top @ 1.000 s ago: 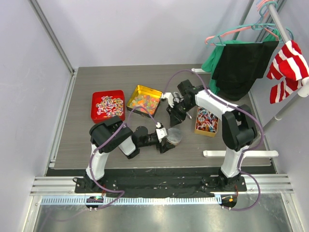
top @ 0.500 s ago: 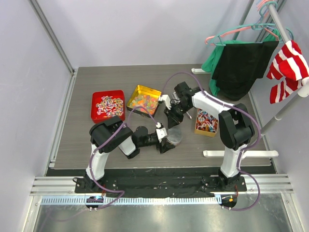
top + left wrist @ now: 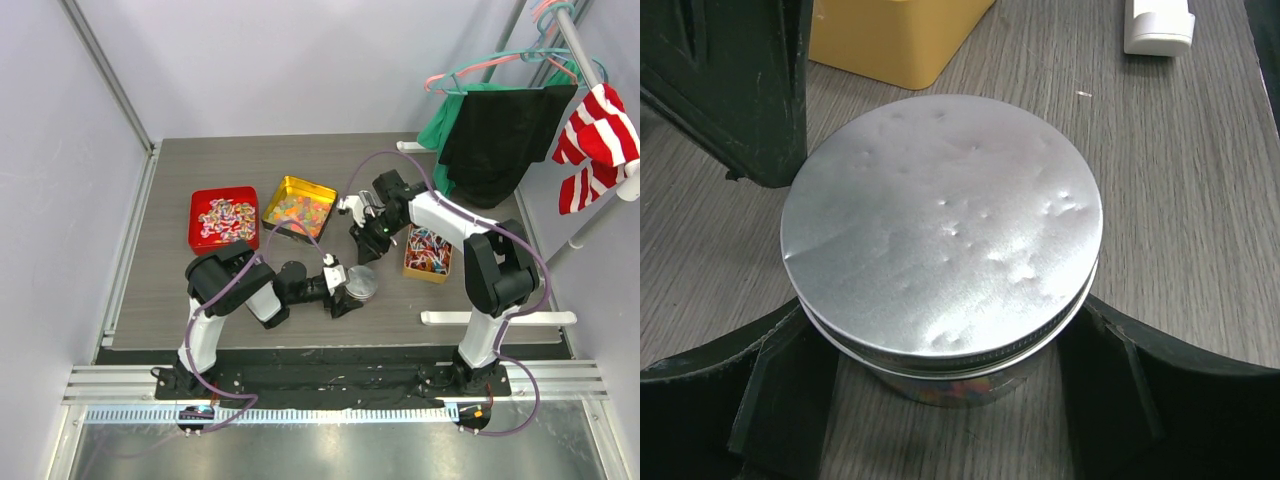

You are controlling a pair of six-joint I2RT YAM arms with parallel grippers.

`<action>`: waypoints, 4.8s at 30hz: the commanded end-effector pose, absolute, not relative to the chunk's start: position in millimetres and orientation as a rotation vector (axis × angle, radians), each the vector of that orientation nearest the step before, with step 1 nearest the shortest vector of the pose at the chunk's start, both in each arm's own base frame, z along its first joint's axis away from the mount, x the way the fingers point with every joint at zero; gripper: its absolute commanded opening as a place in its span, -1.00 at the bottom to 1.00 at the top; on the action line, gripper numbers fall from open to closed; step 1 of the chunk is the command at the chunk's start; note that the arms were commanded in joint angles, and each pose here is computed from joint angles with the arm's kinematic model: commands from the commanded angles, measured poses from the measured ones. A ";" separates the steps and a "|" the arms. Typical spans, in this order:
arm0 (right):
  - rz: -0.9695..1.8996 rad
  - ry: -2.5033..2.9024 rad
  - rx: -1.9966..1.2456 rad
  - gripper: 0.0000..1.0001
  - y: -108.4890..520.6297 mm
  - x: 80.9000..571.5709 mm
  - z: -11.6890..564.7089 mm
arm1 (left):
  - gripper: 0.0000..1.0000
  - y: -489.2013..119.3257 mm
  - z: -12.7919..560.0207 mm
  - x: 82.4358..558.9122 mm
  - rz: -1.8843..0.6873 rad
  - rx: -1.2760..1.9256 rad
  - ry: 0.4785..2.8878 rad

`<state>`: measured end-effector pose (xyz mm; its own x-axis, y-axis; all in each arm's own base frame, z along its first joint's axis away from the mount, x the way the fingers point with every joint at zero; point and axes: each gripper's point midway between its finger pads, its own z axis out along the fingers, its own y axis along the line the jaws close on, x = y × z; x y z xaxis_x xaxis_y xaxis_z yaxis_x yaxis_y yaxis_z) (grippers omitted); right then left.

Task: Pack the candies
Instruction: Screw the bottle lid onto the packing bottle, then reset both arms

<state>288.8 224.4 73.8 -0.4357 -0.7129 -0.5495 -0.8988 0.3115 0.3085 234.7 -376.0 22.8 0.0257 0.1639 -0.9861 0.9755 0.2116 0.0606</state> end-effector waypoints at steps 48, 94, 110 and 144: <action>0.929 2.392 -1.422 -0.66 202.5 249.2 55.5 | -0.99 -379.5 67.4 261.1 -0.858 1.059 1.218; 0.562 2.339 -1.286 0.22 152.8 268.7 91.3 | -0.87 -340.2 65.9 258.8 -0.704 1.033 1.271; 0.306 2.044 -1.131 0.99 134.9 303.0 197.1 | 1.00 -325.0 61.5 241.8 -0.720 1.067 1.362; 0.148 1.447 -0.478 0.99 97.5 283.9 428.7 | 1.00 -131.4 373.0 321.2 -0.075 0.767 1.634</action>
<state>284.1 115.5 330.2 -0.0695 -0.3267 -0.9426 -0.5475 0.8023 -0.2378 341.2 -179.5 361.1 0.1704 0.4560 -0.8735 0.5110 0.7170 0.4740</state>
